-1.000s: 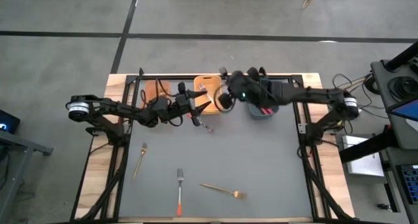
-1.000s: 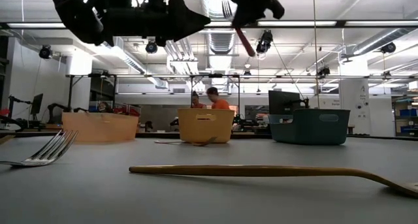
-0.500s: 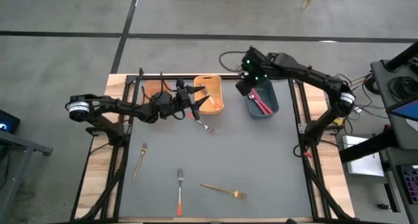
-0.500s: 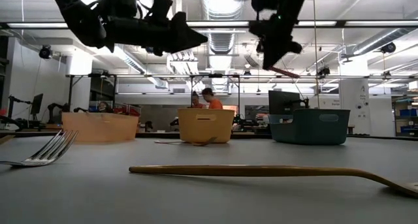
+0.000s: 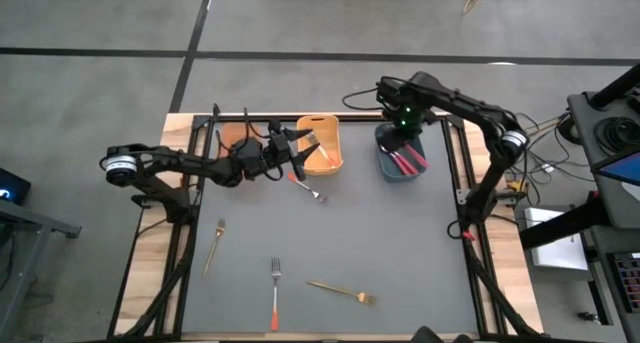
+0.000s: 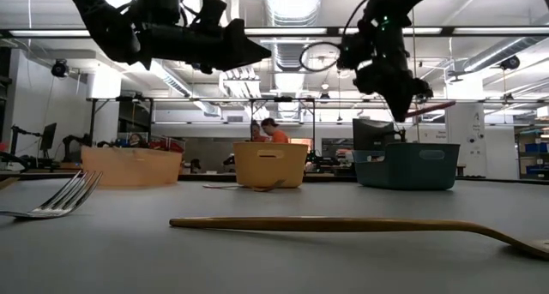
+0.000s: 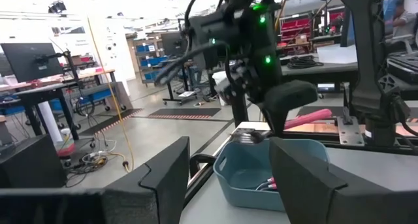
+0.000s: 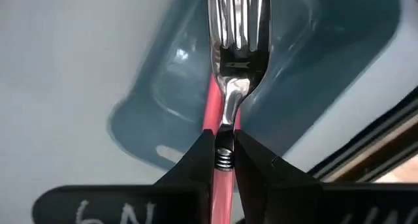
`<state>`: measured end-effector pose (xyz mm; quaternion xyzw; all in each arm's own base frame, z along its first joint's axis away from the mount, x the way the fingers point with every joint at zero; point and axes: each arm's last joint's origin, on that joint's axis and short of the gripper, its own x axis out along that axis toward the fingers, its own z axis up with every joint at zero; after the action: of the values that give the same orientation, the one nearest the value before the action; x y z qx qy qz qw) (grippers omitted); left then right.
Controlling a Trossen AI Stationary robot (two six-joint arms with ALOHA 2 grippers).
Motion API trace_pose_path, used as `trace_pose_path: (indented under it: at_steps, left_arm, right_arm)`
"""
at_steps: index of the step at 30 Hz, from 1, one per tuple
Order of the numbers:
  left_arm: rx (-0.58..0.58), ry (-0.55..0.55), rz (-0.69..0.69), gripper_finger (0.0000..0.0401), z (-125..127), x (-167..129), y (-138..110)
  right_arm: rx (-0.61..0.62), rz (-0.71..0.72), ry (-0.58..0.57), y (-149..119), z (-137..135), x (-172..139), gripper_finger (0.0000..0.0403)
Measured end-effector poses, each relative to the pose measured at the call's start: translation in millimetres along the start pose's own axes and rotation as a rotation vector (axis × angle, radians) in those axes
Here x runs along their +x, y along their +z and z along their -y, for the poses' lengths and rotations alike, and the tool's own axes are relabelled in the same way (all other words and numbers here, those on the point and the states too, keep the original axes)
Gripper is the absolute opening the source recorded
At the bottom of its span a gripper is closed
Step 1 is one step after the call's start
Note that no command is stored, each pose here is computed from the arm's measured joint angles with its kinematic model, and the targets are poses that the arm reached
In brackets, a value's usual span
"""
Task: Sort silverware by color (type)
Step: Put the red fork into the blue bin
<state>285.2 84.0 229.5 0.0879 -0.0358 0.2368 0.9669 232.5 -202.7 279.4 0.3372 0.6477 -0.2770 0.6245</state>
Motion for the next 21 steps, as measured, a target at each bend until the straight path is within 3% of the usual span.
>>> trace_pose_path:
  at_steps: [11,21]
  left_arm:
    - [0.001,0.009,0.001,0.019,-3,1,1]
    - [0.003,0.009,-0.005,0.019,-3,1,0]
  right_arm:
    - [-0.017,-0.116,0.079,20,13,29,0.0027]
    - [0.057,-0.19,0.107,35,27,53,0.0027]
